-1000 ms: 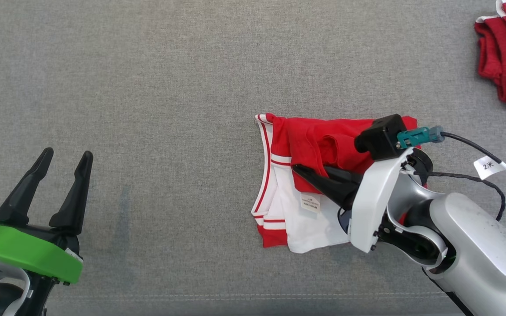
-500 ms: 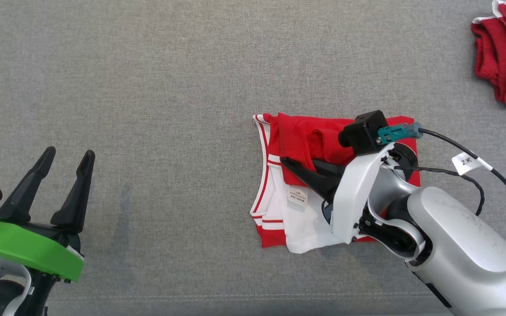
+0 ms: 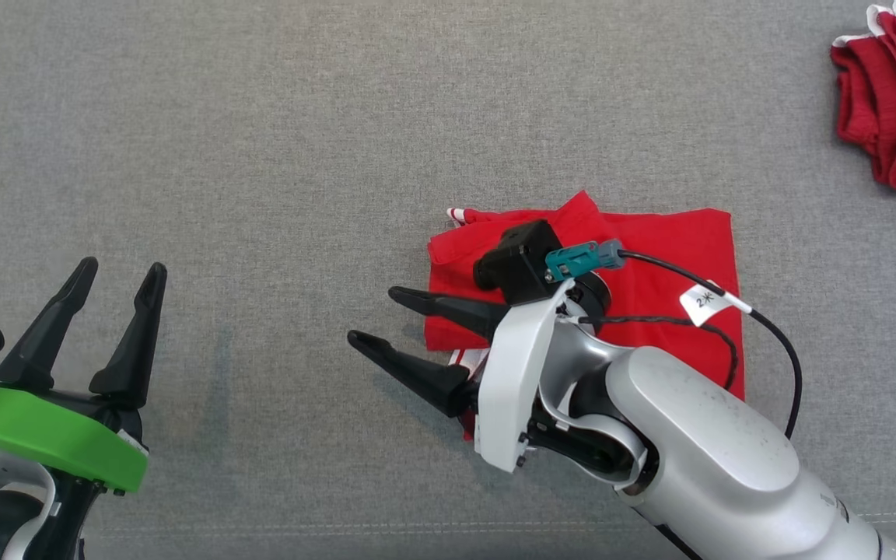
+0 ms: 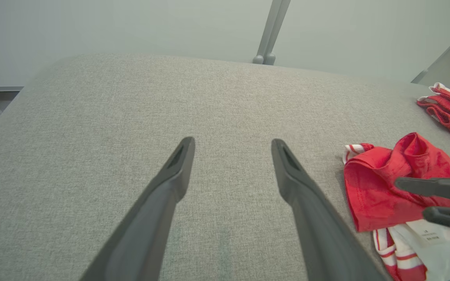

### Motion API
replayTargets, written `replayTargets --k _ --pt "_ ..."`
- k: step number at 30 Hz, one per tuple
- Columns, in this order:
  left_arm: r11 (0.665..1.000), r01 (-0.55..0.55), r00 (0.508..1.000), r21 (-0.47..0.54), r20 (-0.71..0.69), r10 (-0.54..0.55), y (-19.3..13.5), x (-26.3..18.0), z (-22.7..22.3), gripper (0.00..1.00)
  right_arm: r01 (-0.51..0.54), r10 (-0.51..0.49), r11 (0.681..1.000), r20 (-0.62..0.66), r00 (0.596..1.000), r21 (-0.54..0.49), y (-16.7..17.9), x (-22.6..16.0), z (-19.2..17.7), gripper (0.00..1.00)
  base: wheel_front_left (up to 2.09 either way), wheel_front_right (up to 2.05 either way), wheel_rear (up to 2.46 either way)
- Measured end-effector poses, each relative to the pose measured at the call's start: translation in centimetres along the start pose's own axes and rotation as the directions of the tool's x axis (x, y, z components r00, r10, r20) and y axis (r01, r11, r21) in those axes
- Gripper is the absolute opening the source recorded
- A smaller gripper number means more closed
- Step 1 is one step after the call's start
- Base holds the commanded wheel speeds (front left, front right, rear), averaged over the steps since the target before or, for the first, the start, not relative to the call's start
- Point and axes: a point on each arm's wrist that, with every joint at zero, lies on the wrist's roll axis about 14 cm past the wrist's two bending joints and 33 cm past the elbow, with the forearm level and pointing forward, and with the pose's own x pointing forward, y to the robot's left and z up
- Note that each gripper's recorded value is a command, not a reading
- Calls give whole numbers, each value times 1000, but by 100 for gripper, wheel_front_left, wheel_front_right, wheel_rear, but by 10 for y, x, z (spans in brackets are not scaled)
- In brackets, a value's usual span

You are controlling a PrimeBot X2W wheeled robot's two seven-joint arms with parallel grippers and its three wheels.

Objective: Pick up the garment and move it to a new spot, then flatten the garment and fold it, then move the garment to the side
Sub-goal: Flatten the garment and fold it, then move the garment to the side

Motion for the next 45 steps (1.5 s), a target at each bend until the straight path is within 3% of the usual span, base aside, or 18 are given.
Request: replayTargets --k 5,11,15,18,23,26,30,39,45 --pt "1000 -3 1000 4 21 3 0 -2 7 100 35 -33 999 63 997 -29 -9 -8 19 100 0 0 0" --pt "1000 -4 999 1 54 4 -2 -5 15 100 229 -216 972 183 959 -53 -63 -49 52 100 0 0 0" --pt "1000 2 998 -7 58 -1 -6 -6 15 100 411 -403 912 212 890 9 -109 -93 52 100 0 0 0" --pt "999 24 998 -29 54 -22 -14 -6 13 100 521 -529 849 157 834 90 -138 -129 26 100 0 0 0" --pt "998 50 998 -40 44 -48 -22 -4 9 100 610 -618 768 -22 786 196 -154 -165 -43 100 0 0 0" --pt "998 54 998 -43 41 -53 -25 -1 8 100 640 -640 737 -79 764 216 -157 -178 -65 100 0 0 0" --pt "997 67 997 -46 29 -65 -28 2 4 100 650 -652 722 -80 754 239 -162 -184 -66 100 0 0 0" --pt "997 62 998 -43 21 -61 -27 -1 2 100 635 -628 720 -128 768 279 -164 -180 -76 100 0 0 0" --pt "999 34 999 -39 28 -33 -19 -8 4 100 598 -575 748 -168 800 287 -161 -166 -79 100 0 0 0"
